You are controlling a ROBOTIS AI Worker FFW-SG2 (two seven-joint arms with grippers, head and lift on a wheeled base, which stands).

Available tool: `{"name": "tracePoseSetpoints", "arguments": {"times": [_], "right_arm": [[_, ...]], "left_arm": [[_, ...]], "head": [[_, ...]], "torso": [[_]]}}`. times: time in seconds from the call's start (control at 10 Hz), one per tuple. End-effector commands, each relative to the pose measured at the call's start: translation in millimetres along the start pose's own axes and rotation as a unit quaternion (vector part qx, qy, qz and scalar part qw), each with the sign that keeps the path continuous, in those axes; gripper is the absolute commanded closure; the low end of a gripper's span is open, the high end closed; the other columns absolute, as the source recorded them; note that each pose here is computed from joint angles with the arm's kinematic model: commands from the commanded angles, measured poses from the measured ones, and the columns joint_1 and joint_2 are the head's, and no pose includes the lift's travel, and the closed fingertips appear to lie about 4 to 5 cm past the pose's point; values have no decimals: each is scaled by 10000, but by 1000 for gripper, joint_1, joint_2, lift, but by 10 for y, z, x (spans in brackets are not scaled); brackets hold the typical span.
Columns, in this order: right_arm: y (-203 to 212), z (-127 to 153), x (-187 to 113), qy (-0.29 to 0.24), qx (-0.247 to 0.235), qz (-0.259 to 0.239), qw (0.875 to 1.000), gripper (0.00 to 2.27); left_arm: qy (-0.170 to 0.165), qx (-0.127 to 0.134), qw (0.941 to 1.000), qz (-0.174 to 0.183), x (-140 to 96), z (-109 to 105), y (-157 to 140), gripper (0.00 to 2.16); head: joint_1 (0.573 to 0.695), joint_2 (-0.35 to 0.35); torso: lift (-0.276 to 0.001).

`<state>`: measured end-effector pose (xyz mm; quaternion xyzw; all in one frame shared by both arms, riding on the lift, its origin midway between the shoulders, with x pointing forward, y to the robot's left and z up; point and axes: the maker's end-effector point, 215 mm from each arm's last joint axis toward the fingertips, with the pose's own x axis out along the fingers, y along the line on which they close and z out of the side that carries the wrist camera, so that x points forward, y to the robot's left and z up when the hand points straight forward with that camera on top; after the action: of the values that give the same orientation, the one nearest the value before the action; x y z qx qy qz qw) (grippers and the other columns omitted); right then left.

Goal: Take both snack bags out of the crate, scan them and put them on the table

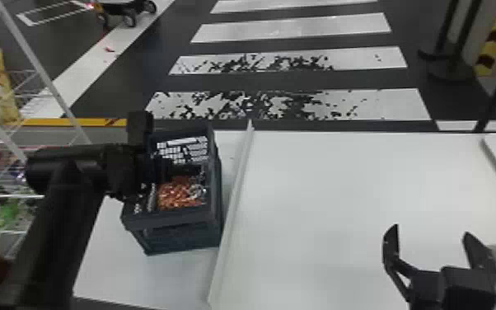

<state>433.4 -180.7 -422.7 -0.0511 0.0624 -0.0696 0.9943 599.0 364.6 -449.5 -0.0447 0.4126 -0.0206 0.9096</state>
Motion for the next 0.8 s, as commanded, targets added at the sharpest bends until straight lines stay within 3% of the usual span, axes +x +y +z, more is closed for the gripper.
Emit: {"name": "tracePoseSetpoints", "arguments": {"times": [0.0,0.7], "right_arm": [[-1,2,-5,-2,-5,5,10000,39],[21,-43,-7,73,-45,29,10000,43]], "left_arm": [[28,45,10000,18,67,-7,-34,140],[193,63,9997,110,328,-173,-65,140]], "head": [[695,196],[695,184]], "torso": [[-94],[-94]]}}
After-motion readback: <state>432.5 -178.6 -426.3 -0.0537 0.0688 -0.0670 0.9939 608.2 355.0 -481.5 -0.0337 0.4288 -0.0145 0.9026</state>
